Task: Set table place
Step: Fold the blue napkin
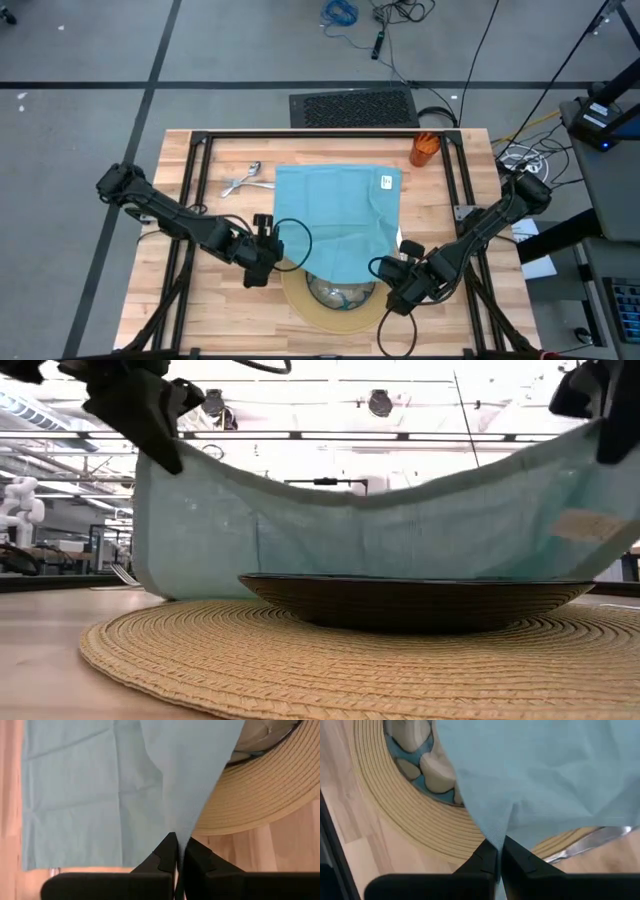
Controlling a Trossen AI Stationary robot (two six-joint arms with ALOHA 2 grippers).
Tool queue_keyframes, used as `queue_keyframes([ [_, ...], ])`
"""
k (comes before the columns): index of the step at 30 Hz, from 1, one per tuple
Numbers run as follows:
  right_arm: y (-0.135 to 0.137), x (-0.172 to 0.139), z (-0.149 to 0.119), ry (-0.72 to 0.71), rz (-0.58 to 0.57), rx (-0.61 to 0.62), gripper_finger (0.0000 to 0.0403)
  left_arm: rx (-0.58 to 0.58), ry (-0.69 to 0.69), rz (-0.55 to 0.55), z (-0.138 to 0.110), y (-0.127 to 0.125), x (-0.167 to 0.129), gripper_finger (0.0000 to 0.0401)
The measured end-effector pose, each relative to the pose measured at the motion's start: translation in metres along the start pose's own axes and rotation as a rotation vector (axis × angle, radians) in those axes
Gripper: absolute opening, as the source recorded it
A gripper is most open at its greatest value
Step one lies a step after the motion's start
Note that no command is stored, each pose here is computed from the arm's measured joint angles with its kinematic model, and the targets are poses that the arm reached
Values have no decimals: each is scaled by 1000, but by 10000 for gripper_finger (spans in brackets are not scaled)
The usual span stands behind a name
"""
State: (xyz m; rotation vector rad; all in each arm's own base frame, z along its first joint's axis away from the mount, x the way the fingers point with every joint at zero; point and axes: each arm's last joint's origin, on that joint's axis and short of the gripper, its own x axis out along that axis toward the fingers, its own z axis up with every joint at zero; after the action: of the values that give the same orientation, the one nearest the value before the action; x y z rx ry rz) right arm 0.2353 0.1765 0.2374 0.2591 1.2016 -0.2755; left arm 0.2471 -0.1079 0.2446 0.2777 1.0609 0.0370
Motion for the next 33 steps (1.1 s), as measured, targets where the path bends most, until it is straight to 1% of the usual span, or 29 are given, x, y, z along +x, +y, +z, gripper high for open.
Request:
queue_keyframes([
  [3,3,2,-2,-9,32,-9,0,9,-8,-10,0,-7,1,0],
  [9,6,0,-6,-10,45,-25,0,1,-45,-33,2,-16,-2,0],
  [17,14,-2,-12,-19,83,-28,0,-30,-49,-47,-3,-23,0,0],
  [21,16,-2,-12,-26,97,-26,0,-68,-42,-50,-6,-25,3,0],
  [25,16,-2,-12,-27,99,-26,0,-74,-53,-91,-6,-28,4,2],
  [27,16,-2,-13,-27,99,-26,0,-72,-71,-120,-5,-31,3,12],
  [29,17,-2,-13,-28,105,-26,0,-62,-80,-142,-4,-35,1,30],
  [33,18,-3,-13,-18,123,-27,0,-45,-92,-170,-5,-41,-1,83],
])
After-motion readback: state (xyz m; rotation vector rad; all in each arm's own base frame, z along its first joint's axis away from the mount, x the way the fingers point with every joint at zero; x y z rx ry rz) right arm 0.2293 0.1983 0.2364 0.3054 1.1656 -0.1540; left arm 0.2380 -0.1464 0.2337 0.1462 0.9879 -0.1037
